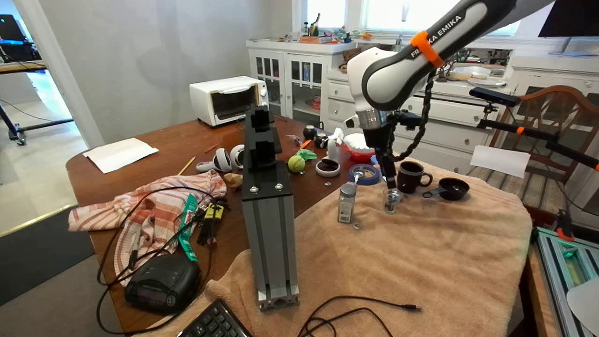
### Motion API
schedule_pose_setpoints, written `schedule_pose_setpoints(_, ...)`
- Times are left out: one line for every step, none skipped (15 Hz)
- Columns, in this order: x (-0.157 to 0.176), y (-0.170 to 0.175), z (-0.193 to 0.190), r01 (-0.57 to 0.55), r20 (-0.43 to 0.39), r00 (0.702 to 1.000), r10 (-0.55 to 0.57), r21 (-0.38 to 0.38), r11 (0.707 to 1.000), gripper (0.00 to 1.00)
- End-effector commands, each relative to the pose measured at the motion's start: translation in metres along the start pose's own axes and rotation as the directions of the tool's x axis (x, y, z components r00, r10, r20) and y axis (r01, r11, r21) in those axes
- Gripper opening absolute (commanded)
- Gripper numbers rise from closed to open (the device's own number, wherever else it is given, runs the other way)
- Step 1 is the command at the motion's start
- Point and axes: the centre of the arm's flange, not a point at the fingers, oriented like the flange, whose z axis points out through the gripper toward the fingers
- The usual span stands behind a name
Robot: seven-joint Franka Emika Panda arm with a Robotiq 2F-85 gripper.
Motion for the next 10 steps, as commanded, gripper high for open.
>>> schedule_pose_setpoints(0.0083,0.0021,-0.0108,-0.154,-0.053,0.986,0.16,0.108,0.982,0.98)
schedule_pose_setpoints(0.009,0.003,-0.0133,-0.196,-0.07,0.976,0.206,0.129,0.972,1.0)
schedule_pose_setpoints(0.0084,0.0053,-0.0156,-0.238,-0.079,0.965,0.252,0.152,0.959,1.0)
schedule_pose_setpoints(0.0089,0.007,-0.0171,-0.281,-0.077,0.952,0.298,0.174,0.944,1.0)
schedule_pose_setpoints(0.0094,0.0082,-0.0174,-0.329,-0.07,0.936,0.346,0.186,0.926,1.0)
schedule_pose_setpoints(0.0095,0.0085,-0.0172,-0.377,-0.065,0.916,0.395,0.191,0.906,1.0)
schedule_pose_setpoints(0.0105,0.0084,-0.0169,-0.423,-0.058,0.895,0.442,0.199,0.884,1.0)
schedule_pose_setpoints(0.0106,0.0089,-0.0161,-0.471,-0.049,0.871,0.489,0.201,0.859,1.0)
schedule_pose_setpoints(0.0108,0.0095,-0.0153,-0.515,-0.038,0.845,0.533,0.208,0.832,1.0)
schedule_pose_setpoints(0.0106,0.0101,-0.0145,-0.556,-0.027,0.818,0.574,0.214,0.803,1.0)
